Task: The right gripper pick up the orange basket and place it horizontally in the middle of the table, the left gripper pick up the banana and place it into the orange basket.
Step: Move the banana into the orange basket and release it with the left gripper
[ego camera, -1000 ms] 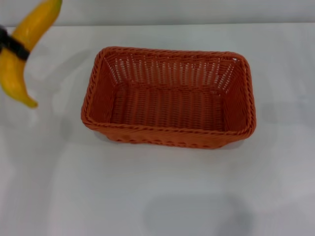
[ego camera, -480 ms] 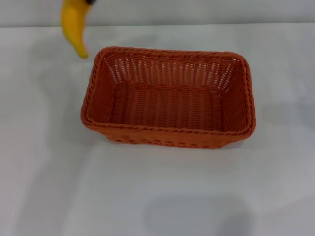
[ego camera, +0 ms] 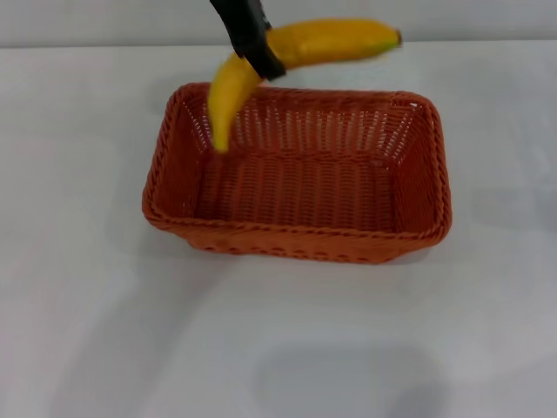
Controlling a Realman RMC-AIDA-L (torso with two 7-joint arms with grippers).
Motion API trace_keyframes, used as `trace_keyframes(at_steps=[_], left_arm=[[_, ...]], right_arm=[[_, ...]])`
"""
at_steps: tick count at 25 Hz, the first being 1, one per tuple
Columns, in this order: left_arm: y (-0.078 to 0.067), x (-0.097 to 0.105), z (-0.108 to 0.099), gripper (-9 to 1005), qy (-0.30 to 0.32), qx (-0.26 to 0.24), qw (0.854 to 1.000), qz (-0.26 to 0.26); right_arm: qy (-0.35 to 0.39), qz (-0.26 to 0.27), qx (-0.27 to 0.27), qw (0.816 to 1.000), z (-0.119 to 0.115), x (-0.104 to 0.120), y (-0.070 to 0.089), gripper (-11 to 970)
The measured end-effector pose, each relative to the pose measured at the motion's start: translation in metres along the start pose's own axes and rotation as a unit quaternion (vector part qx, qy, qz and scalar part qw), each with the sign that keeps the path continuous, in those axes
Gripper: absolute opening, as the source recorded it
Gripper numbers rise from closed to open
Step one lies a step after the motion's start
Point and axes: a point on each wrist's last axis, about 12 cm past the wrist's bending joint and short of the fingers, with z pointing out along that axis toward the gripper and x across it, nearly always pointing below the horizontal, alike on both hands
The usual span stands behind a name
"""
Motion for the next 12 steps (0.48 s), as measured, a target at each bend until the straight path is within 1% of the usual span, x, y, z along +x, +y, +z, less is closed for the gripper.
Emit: trace_keyframes(at_steps=[4, 7, 10, 12], left_arm=[[-0.014, -0.005, 0.018, 532, 0.011, 0.020, 0.999, 0.027], [-0.025, -0.004, 0.033, 538, 0.044, 0.042, 0.997, 0.043], [-0.031, -0.002, 0.043, 544, 0.062, 0.055, 0.996, 0.044], [-0.031, 0.000, 0.045, 549, 0.058, 0.052, 0.996, 0.038]], right_arm=[[0.000, 0.001, 0.003, 1.000, -0.001, 0.000, -0.002, 875], [-0.002, 0.003, 0.006, 1.000, -0.001, 0.000, -0.002, 875], [-0.006, 0.003, 0.005, 1.000, -0.002, -0.001, -0.003, 875], [-0.008, 0.003, 0.005, 1.000, -0.003, -0.001, -0.003, 876]])
